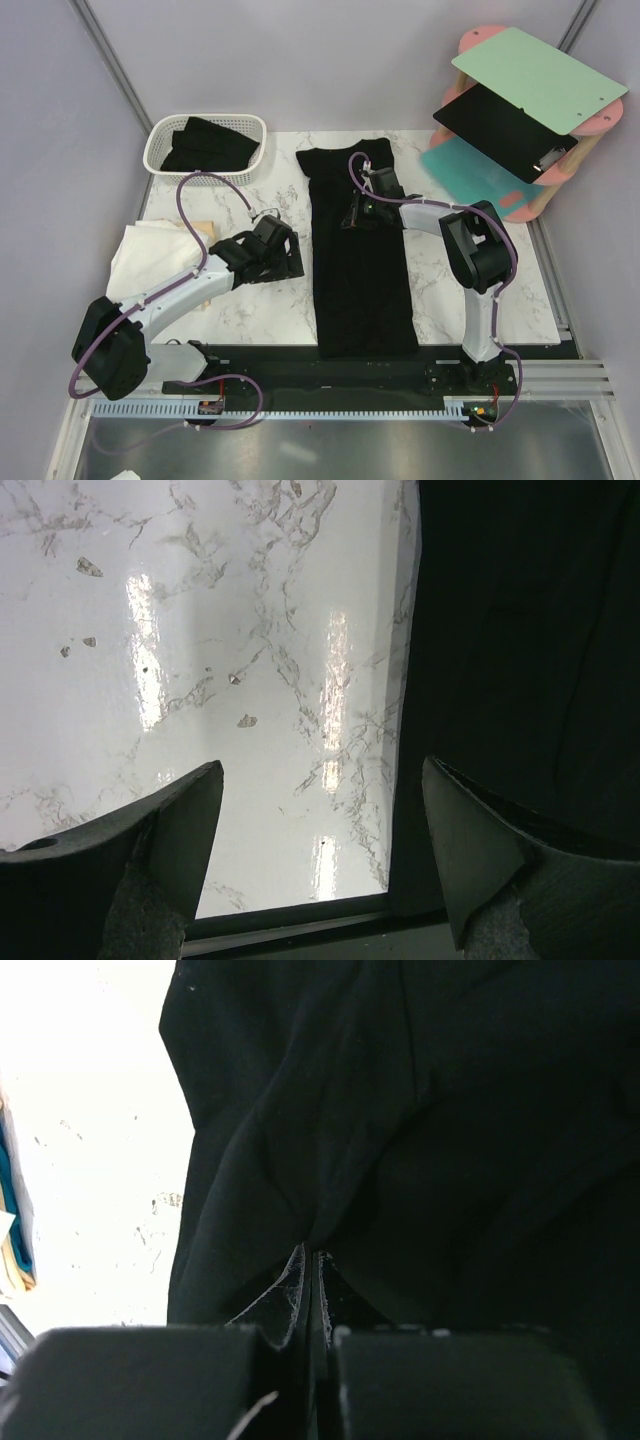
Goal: Fold and stack the t-shirts
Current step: Rotate the tshirt 90 degrees
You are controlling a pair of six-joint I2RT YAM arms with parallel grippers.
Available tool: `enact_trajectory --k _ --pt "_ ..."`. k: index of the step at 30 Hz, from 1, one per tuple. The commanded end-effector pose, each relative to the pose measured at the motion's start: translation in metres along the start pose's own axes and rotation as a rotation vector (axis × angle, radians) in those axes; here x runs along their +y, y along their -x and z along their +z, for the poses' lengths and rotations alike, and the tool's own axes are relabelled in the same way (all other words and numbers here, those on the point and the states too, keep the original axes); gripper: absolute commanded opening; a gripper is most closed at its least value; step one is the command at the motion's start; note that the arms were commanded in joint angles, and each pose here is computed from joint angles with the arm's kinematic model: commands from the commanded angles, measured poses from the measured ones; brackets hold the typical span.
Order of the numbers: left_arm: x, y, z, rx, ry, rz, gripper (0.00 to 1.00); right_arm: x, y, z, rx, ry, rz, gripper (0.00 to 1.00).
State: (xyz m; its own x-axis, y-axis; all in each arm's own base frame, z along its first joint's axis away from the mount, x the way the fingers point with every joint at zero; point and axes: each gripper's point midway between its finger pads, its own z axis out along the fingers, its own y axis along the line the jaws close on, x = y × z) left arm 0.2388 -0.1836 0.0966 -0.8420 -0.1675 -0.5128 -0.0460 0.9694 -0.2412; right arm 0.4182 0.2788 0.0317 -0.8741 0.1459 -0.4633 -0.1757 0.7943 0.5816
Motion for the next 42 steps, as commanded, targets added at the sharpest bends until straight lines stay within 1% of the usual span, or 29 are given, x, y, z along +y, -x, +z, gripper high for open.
enact_trajectory --k 1,7,11,19,23,25,26,27,28,29,30,31,32,33,34,35,37,38,40,41,42 --pt "-0.001 0.004 -0.004 -0.028 -0.022 0.01 0.87 0.017 0.021 -0.019 -0.085 0.01 -0.039 0.0" --pt "0.001 0.002 -0.001 -0.019 -0.014 0.008 0.87 0.019 0.029 -0.049 -0.15 -0.04 -0.068 0.0" --pt "0.001 0.001 0.001 -0.014 -0.012 0.014 0.87 0.011 0.026 -0.057 -0.153 -0.081 -0.077 0.0" --pt "-0.001 0.002 0.002 -0.014 -0.015 0.013 0.86 -0.028 0.008 -0.05 -0.087 -0.237 -0.057 0.0" --pt "0.0 0.002 0.002 -0.015 -0.011 0.012 0.86 -0.036 0.002 -0.044 -0.065 -0.259 -0.053 0.0" --pt "0.0 0.001 0.003 -0.013 -0.009 0.013 0.86 -0.037 0.004 -0.043 -0.064 -0.261 -0.061 0.03" --pt "0.001 0.0 0.003 -0.011 -0.007 0.013 0.86 -0.035 0.005 -0.045 -0.066 -0.252 -0.064 0.07" --pt "0.001 0.001 0.003 -0.011 -0.009 0.013 0.86 -0.033 0.007 -0.048 -0.073 -0.252 -0.069 0.19" --pt "0.001 0.0 0.003 -0.01 -0.011 0.012 0.86 -0.032 0.006 -0.051 -0.076 -0.251 -0.074 0.27" --pt "0.001 -0.001 0.003 -0.007 -0.012 0.009 0.86 -0.025 0.013 -0.061 -0.107 -0.238 -0.089 0.41" --pt "0.001 -0.001 0.003 -0.007 -0.012 0.009 0.86 -0.021 0.016 -0.068 -0.124 -0.235 -0.097 0.46" --pt "0.001 -0.002 0.003 -0.006 -0.013 0.006 0.86 -0.02 0.014 -0.074 -0.13 -0.235 -0.101 0.57" --pt "0.001 -0.004 0.004 -0.001 -0.013 0.005 0.86 -0.008 0.021 -0.091 -0.17 -0.215 -0.116 0.61" --pt "0.001 -0.005 0.004 0.001 -0.016 0.002 0.86 -0.009 0.016 -0.098 -0.167 -0.216 -0.117 0.67" --pt "0.001 -0.005 0.004 0.001 -0.02 0.001 0.86 -0.006 0.015 -0.106 -0.173 -0.21 -0.122 0.69" --pt "0.003 -0.008 0.005 0.005 -0.018 0.002 0.86 0.002 0.015 -0.122 -0.19 -0.197 -0.13 0.69" --pt "0.001 -0.008 0.006 0.006 -0.03 -0.002 0.86 0.0 -0.007 -0.134 -0.148 -0.195 -0.122 0.68" --pt "0.002 -0.012 0.007 0.013 -0.029 -0.001 0.86 0.006 -0.01 -0.146 -0.159 -0.176 -0.126 0.68" --pt "0.0 -0.012 0.008 0.013 -0.04 -0.007 0.86 -0.001 -0.04 -0.152 -0.096 -0.17 -0.099 0.66" --pt "0.001 -0.014 0.009 0.017 -0.042 -0.008 0.86 0.006 -0.046 -0.162 -0.108 -0.144 -0.104 0.65" --pt "0.0 -0.014 0.01 0.018 -0.046 -0.01 0.86 -0.003 -0.066 -0.162 -0.068 -0.15 -0.084 0.64"
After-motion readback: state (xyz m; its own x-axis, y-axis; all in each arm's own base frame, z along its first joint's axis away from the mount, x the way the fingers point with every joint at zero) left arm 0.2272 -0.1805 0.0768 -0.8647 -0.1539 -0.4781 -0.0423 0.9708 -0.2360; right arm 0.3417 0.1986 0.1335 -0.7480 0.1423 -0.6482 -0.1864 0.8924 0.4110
